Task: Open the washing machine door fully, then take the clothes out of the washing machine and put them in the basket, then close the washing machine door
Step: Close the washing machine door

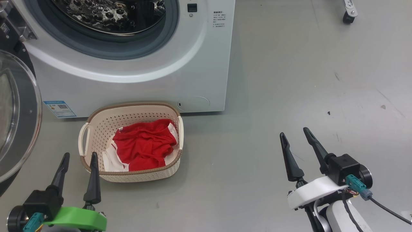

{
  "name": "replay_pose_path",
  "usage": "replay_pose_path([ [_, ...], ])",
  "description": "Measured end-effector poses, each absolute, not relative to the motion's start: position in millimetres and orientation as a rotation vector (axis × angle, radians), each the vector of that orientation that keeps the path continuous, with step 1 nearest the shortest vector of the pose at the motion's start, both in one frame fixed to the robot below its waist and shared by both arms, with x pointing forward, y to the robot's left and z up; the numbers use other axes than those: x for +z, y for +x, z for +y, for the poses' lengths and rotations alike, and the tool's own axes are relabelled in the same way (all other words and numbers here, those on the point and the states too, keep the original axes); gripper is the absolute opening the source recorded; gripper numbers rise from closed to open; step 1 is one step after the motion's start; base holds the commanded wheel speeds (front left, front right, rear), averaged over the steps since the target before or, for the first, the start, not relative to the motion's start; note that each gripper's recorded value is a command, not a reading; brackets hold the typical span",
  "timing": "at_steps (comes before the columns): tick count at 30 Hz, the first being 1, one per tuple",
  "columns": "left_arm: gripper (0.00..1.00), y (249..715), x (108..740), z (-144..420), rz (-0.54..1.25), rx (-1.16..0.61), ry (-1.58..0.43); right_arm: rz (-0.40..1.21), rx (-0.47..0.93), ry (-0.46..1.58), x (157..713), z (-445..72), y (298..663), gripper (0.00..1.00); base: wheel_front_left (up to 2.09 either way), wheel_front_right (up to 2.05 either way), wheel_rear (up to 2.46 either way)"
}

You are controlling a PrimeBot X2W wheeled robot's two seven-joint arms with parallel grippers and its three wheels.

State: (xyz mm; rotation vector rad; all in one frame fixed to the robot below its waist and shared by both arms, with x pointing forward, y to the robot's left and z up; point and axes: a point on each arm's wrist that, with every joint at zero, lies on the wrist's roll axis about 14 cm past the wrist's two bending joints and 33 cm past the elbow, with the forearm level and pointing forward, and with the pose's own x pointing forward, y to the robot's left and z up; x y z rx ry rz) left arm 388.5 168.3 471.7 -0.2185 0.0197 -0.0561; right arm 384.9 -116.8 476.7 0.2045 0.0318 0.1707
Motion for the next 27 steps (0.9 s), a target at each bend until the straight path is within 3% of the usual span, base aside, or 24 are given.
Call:
replay_pose_path([
  [27, 1.00, 386.8, 472.6, 169.0, 0.018, -0.056, -0.208, 0.029, 0.178, 0.209, 478.2, -114.1, 384.5, 1.00, 0.00, 0.00, 0.00],
])
